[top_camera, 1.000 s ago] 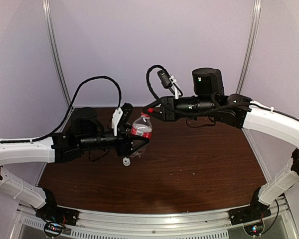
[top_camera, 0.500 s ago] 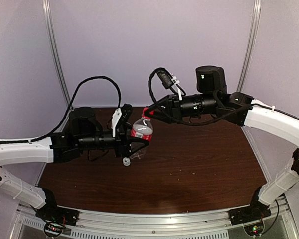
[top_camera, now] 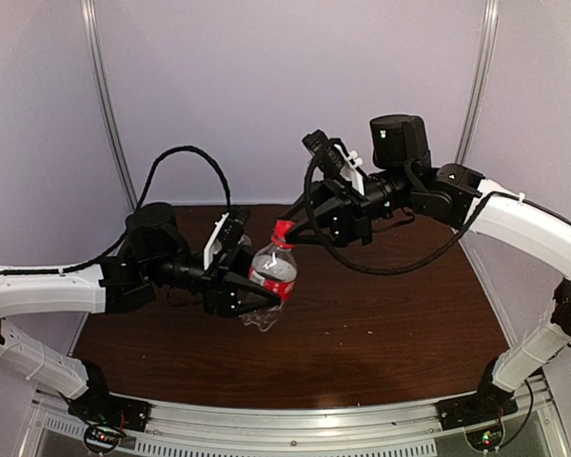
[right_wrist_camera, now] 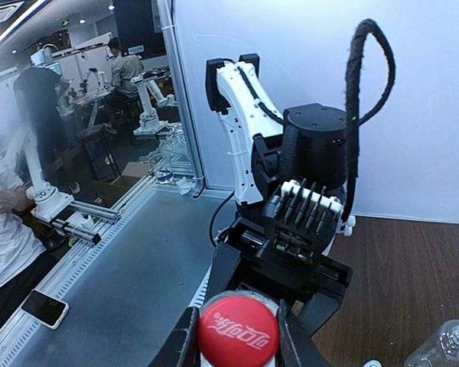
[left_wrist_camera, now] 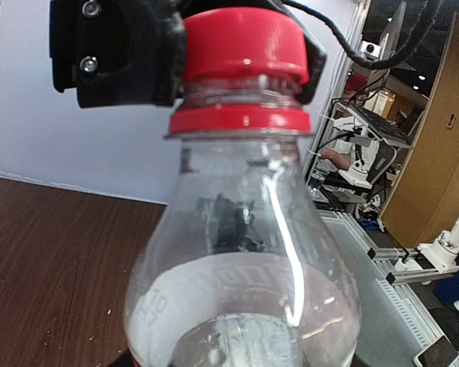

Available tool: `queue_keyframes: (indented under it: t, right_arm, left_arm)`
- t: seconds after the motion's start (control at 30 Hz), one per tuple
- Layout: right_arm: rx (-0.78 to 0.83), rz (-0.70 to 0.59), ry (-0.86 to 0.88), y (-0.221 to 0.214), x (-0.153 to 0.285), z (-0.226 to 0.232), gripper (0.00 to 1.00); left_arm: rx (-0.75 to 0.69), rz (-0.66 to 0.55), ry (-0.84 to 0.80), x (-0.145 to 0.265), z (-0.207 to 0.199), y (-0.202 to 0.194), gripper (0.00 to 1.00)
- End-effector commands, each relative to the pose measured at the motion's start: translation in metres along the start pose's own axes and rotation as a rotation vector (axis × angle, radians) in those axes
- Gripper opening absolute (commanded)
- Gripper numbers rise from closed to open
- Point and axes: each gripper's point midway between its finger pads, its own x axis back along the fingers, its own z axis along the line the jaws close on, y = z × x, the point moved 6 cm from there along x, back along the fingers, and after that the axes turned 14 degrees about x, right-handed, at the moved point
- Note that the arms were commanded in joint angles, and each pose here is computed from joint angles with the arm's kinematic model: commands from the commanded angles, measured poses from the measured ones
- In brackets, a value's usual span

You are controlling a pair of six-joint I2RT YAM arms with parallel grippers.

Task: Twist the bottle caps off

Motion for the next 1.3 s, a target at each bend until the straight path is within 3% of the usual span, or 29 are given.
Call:
queue_keyframes:
  t: [0.0,0.2,0.43,0.8,1.27]
  right_arm:
    - [0.053,-0.006,0.051,0.005,0.008,-0.002,0.2]
    - [0.046,0.004,0.043,0.005,0.009,-0.002,0.21]
    - [0.0,0.035,-0.098,0.0,0.012,-0.011,0.34]
    - [-0.018,0.031,-0.109,-0.001,0.013,-0.01,0.44]
    - [-0.032,0.027,-0.15,-0.004,0.02,-0.001,0.66]
  left_arm:
    - [-0.091,-0.017,-0.211,0.003,-0.032,0.011,0.44]
    - [-0.088,-0.024,-0.202,0.002,-0.031,0.015,0.44]
    - [-0.095,-0.053,-0.111,0.002,-0.023,0.019,0.44]
    - [-0.09,-0.055,-0.081,-0.001,-0.017,0.02,0.44]
    - [-0.095,-0.085,-0.016,0.0,-0.011,0.024,0.44]
